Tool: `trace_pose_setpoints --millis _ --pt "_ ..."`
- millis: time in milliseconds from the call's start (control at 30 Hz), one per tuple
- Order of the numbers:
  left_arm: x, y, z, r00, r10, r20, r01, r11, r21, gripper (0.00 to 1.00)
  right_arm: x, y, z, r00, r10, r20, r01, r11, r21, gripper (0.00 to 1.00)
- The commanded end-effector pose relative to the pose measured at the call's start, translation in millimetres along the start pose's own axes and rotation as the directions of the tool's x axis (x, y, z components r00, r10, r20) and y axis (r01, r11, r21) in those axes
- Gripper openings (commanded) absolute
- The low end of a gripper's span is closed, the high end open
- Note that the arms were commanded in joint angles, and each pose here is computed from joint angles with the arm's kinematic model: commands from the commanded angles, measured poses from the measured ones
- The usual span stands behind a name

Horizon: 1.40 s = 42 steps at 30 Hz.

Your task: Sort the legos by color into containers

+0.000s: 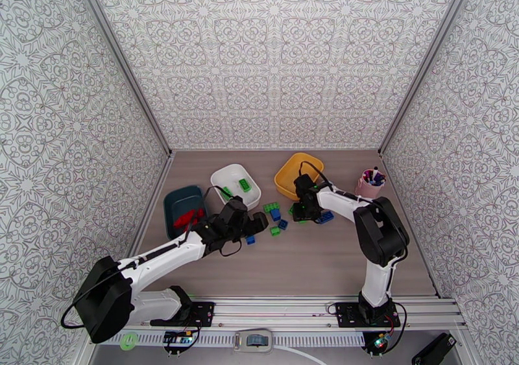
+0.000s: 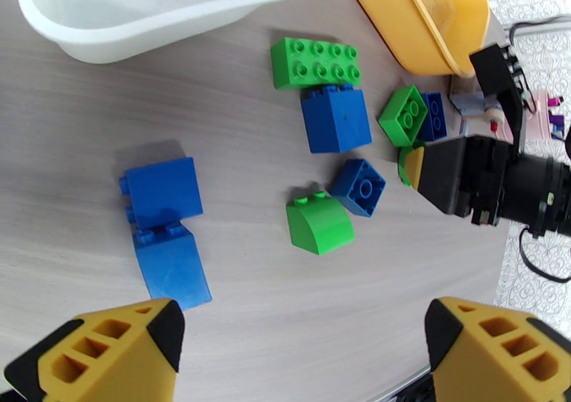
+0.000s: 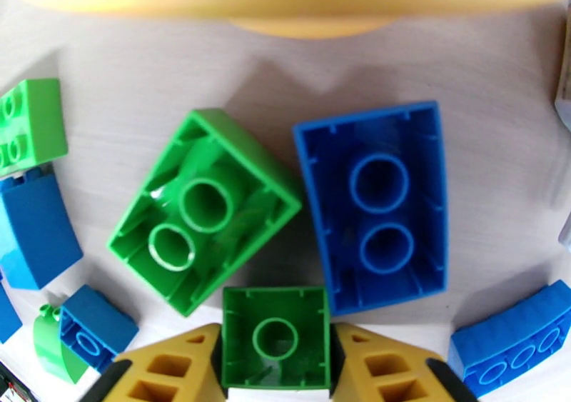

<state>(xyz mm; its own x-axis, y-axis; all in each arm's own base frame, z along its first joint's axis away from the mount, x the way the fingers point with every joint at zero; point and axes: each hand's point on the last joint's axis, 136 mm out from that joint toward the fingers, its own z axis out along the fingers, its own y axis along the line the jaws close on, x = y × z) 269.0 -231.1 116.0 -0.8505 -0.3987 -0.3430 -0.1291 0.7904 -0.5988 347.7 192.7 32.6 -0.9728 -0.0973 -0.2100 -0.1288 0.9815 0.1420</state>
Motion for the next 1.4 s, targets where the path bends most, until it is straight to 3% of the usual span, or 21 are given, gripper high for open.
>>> trace_pose_setpoints --millis 0,200,367,600,867,1033,1167,1367 --pt "-10 -3 -4 1.0 -0.004 0.003 0.004 1.0 0.013 0.99 -1 10 -25 0.999 0.033 0.032 -0.03 0.997 -0.077 0.39" --pt "-31 5 -10 0.999 -0.039 0.011 0.039 0.999 0.036 0.99 -12 49 -52 0.993 0.098 0.06 -0.076 0.952 -0.297 0.4" --pt "-53 17 -27 0.995 -0.079 0.053 0.076 0.996 0.05 0.99 -37 90 -69 0.986 0.154 0.064 -0.103 0.865 -0.491 0.41" --pt "-65 42 -61 0.984 -0.131 0.121 0.127 0.991 0.04 0.99 -84 144 -88 0.978 0.201 0.064 -0.112 0.752 -0.65 0.41" --pt "-48 65 -70 0.975 -0.179 0.129 0.175 0.984 0.039 0.99 -119 199 -87 0.982 0.183 0.048 -0.097 0.703 -0.705 0.44" --pt "-42 71 -73 0.972 -0.191 0.135 0.186 0.982 0.042 0.99 -125 216 -87 0.986 0.164 0.042 -0.086 0.699 -0.71 0.61" --pt "-43 71 -77 0.972 -0.187 0.141 0.183 0.982 0.042 0.99 -123 214 -95 0.986 0.152 0.064 -0.065 0.716 -0.695 0.63" --pt "-44 70 -77 0.975 -0.173 0.142 0.171 0.985 0.032 0.99 -101 183 -104 0.987 0.113 0.114 -0.026 0.813 -0.581 0.62"
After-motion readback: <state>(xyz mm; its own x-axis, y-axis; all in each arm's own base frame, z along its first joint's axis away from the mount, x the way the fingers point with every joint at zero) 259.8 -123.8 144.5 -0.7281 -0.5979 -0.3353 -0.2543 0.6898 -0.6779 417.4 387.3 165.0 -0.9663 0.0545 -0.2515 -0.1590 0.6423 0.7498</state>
